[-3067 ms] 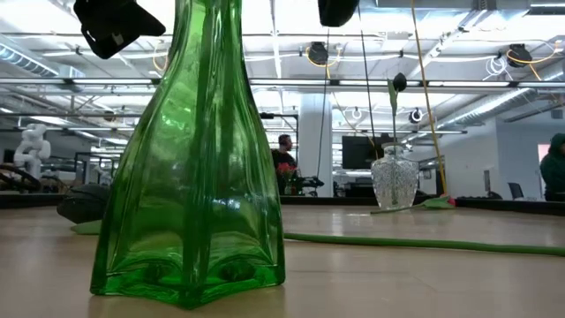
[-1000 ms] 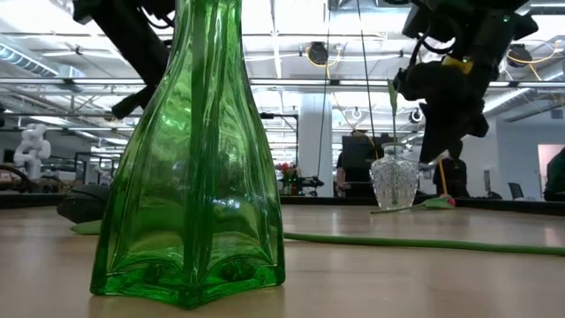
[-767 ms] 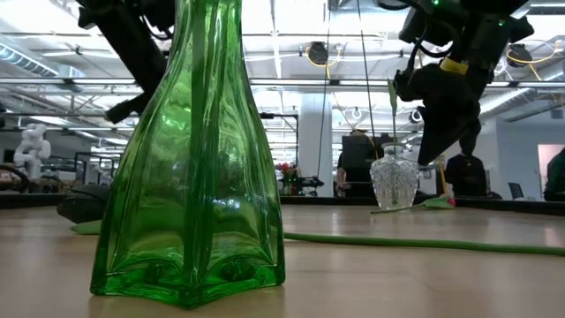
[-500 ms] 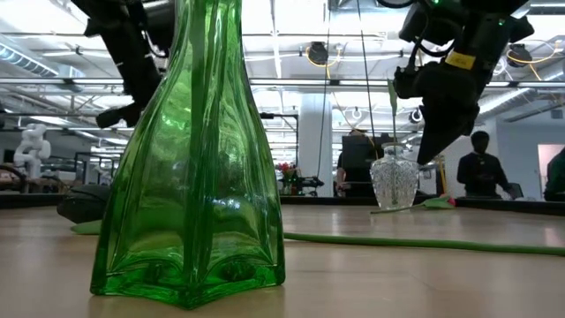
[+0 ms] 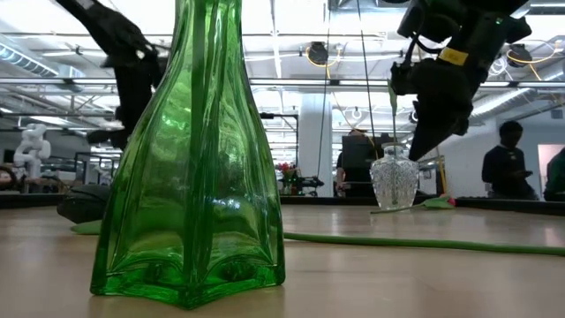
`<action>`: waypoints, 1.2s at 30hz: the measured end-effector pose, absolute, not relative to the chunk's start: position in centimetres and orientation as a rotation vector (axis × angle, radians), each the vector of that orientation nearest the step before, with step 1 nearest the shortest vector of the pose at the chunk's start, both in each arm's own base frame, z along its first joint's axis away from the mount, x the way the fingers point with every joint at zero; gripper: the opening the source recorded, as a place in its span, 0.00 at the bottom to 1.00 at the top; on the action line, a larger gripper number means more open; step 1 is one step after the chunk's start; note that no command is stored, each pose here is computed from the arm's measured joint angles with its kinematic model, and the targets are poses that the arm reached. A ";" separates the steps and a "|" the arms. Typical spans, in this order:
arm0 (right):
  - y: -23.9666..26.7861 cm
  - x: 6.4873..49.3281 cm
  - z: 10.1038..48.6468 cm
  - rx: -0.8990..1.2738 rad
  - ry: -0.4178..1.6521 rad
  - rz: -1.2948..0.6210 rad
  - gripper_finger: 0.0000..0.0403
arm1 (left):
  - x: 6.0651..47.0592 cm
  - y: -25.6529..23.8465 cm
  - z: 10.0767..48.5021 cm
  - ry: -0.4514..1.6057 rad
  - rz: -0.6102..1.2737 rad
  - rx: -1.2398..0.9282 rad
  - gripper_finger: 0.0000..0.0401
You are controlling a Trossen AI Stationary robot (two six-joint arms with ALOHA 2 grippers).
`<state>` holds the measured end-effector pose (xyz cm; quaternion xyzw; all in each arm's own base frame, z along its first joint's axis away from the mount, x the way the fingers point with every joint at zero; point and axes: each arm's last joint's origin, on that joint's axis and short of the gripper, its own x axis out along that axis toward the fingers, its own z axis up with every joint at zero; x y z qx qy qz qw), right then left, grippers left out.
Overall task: Sort flowers into vase by color
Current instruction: Put the left red flower into the transparent vase
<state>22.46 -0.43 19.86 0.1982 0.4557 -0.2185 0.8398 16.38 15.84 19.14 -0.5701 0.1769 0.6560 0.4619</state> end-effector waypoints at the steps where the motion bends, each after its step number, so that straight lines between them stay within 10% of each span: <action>1: -0.4 22.6 19.9 0.442 0.948 -0.472 0.01 | 16.3 16.3 18.8 0.440 1.619 -1.415 0.51; 22: -0.4 23.2 20.4 0.697 0.799 -0.584 0.01 | 16.1 20.4 12.6 0.718 1.560 -1.500 0.48; 36: -0.4 23.2 20.4 0.738 0.789 -0.601 0.01 | 16.9 19.5 12.3 0.774 1.566 -1.405 0.03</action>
